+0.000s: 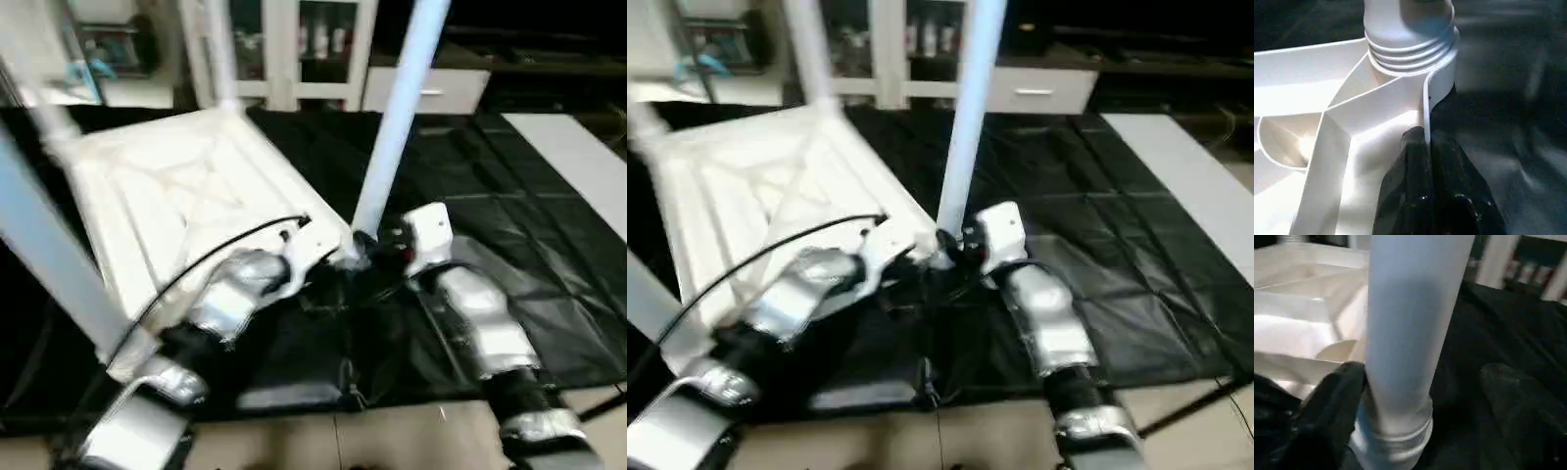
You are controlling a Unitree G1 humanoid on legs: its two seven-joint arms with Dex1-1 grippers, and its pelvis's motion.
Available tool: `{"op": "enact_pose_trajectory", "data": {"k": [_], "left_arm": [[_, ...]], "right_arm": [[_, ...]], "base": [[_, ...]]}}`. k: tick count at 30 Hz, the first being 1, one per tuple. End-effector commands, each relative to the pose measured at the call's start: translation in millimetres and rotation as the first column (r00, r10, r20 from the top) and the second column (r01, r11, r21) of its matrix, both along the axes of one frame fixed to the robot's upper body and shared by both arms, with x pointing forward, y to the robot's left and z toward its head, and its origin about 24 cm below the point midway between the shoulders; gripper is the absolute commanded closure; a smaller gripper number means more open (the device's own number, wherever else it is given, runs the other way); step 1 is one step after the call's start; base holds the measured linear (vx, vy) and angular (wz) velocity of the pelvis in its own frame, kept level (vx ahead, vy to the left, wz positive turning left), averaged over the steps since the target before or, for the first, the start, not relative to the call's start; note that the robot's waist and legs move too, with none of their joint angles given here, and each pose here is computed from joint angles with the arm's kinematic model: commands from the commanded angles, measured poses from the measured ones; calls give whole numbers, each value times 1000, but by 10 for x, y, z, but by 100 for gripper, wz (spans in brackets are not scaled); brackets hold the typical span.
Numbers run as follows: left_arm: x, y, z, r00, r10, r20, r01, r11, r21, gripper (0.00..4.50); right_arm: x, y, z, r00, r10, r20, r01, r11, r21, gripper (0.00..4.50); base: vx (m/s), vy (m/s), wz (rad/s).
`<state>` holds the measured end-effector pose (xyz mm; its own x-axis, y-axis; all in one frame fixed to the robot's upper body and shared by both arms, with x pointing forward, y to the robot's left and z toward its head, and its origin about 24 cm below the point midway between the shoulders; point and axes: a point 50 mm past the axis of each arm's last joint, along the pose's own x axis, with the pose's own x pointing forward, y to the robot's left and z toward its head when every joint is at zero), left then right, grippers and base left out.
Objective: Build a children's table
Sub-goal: Rotate leg to tighten
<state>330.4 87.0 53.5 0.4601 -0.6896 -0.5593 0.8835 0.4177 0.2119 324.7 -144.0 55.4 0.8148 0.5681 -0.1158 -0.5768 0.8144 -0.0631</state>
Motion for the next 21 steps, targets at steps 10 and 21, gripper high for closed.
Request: {"op": "enact_pose_trajectory", "data": {"k": [10, 21], "left_arm": [[-469, 242, -201, 898, -360, -252, 369, 929, -11, 450], [-651, 173, -149, 803, -507, -312, 517, 854, -57, 450]], "right_arm": [[-485, -463, 59, 881, 431, -194, -440, 898, 1, 3], [-573, -298, 105, 743, 623, -243, -642, 766, 1, 3]], "base": [[0, 0, 0], [0, 0, 0]]}}
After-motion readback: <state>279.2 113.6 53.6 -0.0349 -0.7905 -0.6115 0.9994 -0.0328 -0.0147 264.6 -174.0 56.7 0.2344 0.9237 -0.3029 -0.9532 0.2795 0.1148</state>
